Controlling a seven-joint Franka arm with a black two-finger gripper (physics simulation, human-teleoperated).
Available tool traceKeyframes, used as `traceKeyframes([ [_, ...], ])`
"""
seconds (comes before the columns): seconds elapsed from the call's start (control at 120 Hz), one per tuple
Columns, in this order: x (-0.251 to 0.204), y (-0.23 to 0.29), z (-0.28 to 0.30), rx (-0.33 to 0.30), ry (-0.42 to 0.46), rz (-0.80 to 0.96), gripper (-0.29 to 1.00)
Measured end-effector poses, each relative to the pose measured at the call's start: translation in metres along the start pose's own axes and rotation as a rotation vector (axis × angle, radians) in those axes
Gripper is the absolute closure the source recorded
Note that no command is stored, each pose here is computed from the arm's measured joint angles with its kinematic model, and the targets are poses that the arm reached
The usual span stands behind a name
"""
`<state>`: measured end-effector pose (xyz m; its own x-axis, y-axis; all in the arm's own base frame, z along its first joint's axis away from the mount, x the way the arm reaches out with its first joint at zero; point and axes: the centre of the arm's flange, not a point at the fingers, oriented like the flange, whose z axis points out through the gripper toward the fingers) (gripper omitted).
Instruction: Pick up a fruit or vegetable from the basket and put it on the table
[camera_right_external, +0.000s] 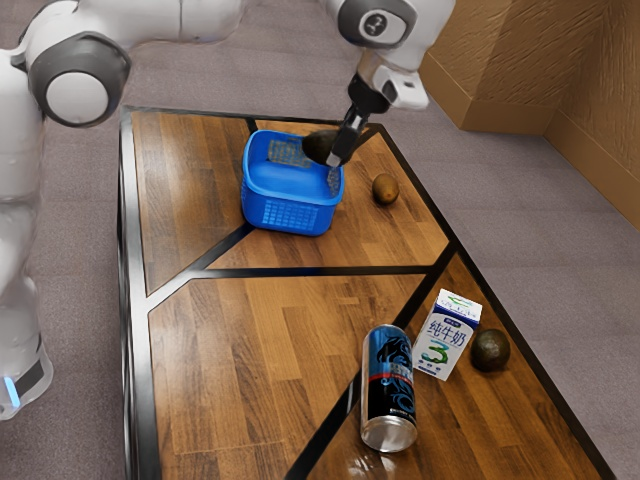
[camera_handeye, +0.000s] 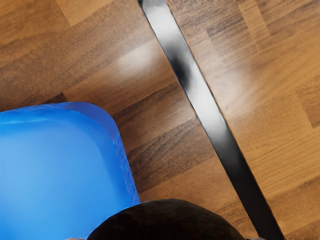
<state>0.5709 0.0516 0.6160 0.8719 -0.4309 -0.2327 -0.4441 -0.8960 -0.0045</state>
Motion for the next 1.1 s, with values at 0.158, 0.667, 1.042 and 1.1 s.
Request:
traceKeyframes([
  [0.158, 0.016, 0.1, -0.032, 0.038, 0.006, 0.124, 0.33],
  [0.667, 0.091, 0.18, 0.088, 0.116, -0.034, 0.08, 0.33],
  [1.042, 0.143, 0.126, 0.129, 0.149, 0.195, -0.02, 0.35],
  [1.1, 0.147, 0.125, 0.134, 0.148, 0.203, -0.026, 0.34],
])
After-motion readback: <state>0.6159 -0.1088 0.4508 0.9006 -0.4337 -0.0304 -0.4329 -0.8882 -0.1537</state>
